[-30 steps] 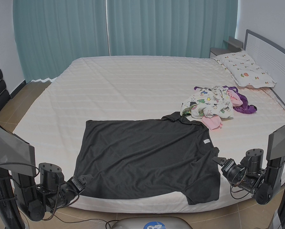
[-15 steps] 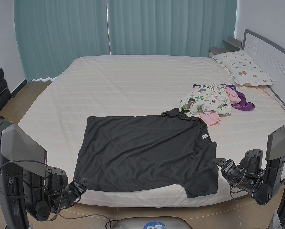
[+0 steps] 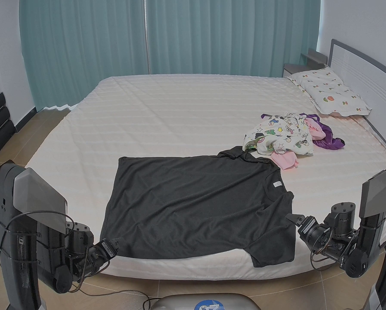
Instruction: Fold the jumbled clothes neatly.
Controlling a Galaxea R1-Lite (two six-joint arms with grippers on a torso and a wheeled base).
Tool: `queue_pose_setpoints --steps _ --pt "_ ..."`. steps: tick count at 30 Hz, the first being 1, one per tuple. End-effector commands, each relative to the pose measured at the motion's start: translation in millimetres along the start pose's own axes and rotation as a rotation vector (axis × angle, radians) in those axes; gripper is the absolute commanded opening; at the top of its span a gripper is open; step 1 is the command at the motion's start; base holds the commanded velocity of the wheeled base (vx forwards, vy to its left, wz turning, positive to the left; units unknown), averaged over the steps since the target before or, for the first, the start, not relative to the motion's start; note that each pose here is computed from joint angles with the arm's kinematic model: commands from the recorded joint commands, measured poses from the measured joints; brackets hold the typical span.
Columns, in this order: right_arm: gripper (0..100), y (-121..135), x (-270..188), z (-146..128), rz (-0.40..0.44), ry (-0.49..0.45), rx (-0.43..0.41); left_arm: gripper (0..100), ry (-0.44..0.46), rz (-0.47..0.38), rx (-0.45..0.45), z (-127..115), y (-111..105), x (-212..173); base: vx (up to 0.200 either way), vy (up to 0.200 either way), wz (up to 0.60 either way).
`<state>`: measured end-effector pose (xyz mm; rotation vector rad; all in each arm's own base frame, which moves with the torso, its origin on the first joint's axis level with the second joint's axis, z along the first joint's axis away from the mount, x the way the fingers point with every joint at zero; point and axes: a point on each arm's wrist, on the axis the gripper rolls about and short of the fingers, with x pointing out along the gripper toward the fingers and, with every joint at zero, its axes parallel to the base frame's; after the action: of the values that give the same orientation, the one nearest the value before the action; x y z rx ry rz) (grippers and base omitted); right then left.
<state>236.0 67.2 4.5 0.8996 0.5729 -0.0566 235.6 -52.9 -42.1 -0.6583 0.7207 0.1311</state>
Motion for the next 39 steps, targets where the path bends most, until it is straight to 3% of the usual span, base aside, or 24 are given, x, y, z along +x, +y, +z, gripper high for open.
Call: queue_pose_setpoints --steps 1,36,37,39 --pt "100 0.9 0.3 0.3 0.011 -0.006 0.0 100 -0.001 0.01 0.004 -2.1 3.2 7.5 0.0 0.0 0.0" --pt "100 1.2 1.5 0.2 0.015 -0.001 0.003 100 -0.048 0.03 -0.005 -1.8 3.2 28.3 0.0 0.0 0.0" --pt "100 1.2 1.5 0.2 0.015 -0.001 0.003 0 -0.047 0.029 -0.006 -1.8 3.1 28.3 0.0 0.0 0.0" --pt "100 1.2 1.5 0.2 0.015 -0.001 0.003 0 -0.048 0.03 -0.008 -1.8 3.2 28.3 0.0 0.0 0.0"
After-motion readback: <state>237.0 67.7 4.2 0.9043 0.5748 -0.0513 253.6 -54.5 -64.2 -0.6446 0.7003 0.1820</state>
